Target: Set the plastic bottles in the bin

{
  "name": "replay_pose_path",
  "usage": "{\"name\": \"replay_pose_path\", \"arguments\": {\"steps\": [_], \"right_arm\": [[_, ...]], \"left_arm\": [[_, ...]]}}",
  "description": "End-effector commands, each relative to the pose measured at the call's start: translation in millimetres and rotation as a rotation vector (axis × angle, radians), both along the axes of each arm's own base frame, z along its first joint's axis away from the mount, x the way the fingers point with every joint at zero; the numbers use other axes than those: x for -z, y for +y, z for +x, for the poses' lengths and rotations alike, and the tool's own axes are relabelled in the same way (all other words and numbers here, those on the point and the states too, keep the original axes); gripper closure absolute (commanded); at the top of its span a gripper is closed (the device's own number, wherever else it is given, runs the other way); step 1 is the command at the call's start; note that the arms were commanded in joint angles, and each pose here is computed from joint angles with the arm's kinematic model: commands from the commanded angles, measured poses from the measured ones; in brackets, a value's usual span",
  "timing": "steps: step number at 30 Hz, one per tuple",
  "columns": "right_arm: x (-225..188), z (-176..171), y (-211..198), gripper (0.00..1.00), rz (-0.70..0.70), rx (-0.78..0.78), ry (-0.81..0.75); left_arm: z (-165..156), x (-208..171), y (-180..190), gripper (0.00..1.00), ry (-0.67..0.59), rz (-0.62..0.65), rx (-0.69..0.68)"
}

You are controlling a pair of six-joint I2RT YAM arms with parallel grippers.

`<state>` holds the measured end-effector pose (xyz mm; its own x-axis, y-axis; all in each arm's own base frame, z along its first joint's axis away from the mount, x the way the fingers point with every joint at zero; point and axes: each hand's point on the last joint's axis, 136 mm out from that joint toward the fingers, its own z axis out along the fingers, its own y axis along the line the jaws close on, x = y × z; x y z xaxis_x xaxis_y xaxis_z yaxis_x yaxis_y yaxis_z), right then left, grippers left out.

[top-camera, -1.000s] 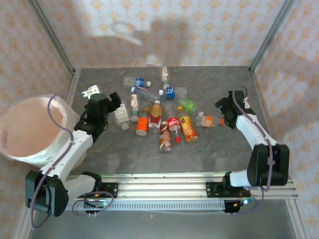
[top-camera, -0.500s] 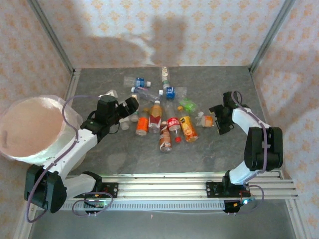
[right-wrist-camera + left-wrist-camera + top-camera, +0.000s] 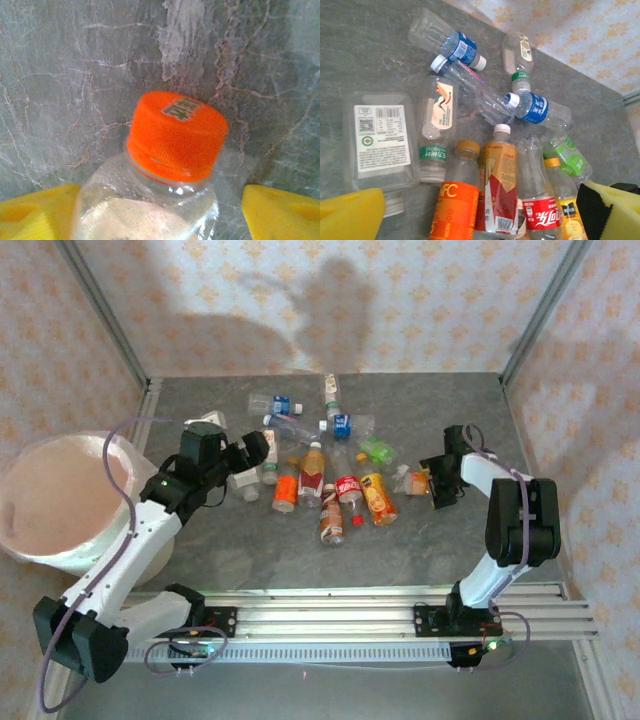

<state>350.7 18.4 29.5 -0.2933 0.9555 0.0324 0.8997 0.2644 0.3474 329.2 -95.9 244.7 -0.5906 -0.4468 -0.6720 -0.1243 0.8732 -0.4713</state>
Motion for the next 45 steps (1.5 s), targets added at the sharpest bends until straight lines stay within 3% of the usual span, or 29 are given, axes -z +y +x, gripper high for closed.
{"name": "replay_pose_path", "arguments": {"steps": [1, 4, 9, 16, 22, 28, 32, 39, 45], "right_arm": [[3.3, 5.7, -14.4, 0.27, -0.083, 0.037, -0.057], [-9.9, 7.2, -17.0, 0.38, -0.119, -0.005, -0.105], [-34.2, 5.3, -20.8, 0.55, -0.169, -0.055, -0.201], [-91.9, 14.6, 0.9, 0.64, -0.19, -0.216, -0.466], [-163.6, 17.7, 57.6, 0.65, -0.183, -0.448, -0.766], [-221.7, 9.2, 115.1, 0.65, -0.063, -0.605, -0.984], [-248.9, 2.6, 142.6, 0.64, -0.021, -0.672, -1.05], [-274.2, -9.1, 179.1, 0.63, 0.042, -0.778, -1.13], [-288.8, -13.6, 187.4, 0.62, 0.109, -0.774, -1.174]], "left_arm": [[-5.2, -8.4, -2.3, 0.0, -0.009, 0.049, 0.061], [-5.6, -16.2, -24.8, 0.0, -0.054, -0.028, 0.167], [-1.7, -21.2, -41.5, 0.0, -0.105, -0.094, 0.216], [4.0, -18.4, -72.4, 0.0, -0.106, -0.2, 0.288], [5.5, -15.3, -120.9, 0.0, -0.107, -0.224, 0.428], [-1.2, -26.4, -180.8, 0.0, -0.134, -0.286, 0.703], [-12.1, -37.0, -209.0, 0.0, -0.173, -0.254, 0.843], [-24.3, -32.4, -249.9, 0.0, -0.117, -0.161, 1.006], [-15.9, -20.3, -257.2, 0.01, -0.092, -0.109, 1.005]]}}
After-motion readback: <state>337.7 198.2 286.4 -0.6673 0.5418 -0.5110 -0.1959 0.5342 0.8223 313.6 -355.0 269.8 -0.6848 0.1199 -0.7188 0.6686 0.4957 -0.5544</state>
